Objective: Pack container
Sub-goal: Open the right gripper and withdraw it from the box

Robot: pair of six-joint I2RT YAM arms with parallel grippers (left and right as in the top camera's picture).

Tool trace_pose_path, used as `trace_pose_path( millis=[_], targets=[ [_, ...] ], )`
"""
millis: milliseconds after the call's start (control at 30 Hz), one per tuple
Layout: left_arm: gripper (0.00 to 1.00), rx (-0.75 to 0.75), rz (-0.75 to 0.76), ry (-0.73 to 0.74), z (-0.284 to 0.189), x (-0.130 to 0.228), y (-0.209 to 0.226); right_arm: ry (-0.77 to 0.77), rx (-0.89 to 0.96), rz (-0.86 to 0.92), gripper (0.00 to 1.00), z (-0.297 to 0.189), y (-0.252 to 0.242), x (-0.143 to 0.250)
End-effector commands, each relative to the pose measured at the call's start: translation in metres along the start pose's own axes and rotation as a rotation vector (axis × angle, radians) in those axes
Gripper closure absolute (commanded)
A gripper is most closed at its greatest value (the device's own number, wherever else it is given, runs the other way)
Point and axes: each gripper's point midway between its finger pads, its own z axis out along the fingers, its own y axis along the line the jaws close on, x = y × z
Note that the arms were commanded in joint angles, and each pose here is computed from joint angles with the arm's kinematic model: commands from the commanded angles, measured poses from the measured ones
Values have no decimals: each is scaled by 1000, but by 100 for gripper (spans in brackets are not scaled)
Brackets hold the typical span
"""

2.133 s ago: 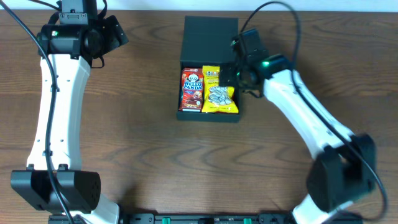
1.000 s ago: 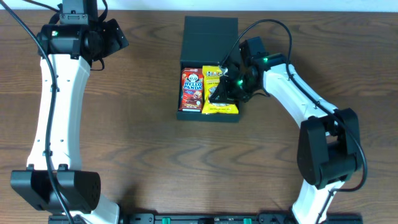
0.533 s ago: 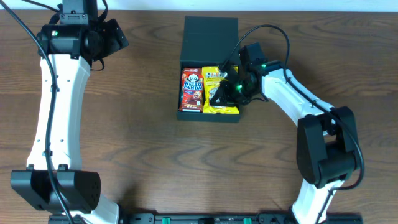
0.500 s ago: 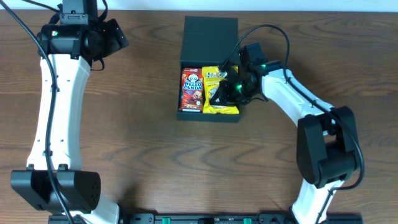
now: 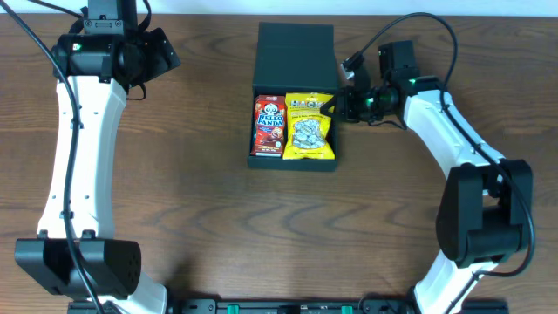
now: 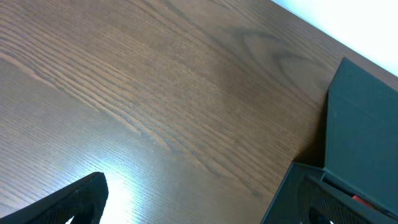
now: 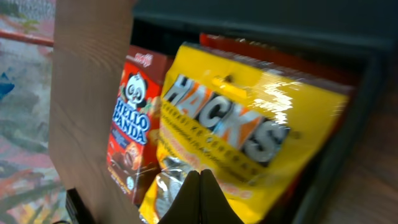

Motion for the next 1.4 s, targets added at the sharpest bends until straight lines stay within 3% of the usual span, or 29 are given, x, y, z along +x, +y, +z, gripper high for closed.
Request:
trace_pose_path(
  millis=[0, 367, 967, 1167, 1367],
  targets=[
    [2, 0, -8, -3, 0, -2, 1, 9, -43, -46, 99, 10, 10, -1],
    [2, -2, -7, 2, 0, -1, 1, 83, 5, -34, 99, 52, -4, 17],
    [3, -2, -8, 0, 0, -1, 1, 85, 122, -27, 98, 57, -31, 20],
    [4, 1, -9, -1, 0, -2, 0, 53, -26, -60, 98, 44, 5, 5],
    [4, 30, -61, 7, 1, -1, -5, -87, -62, -156, 99, -3, 41, -34]
  ],
)
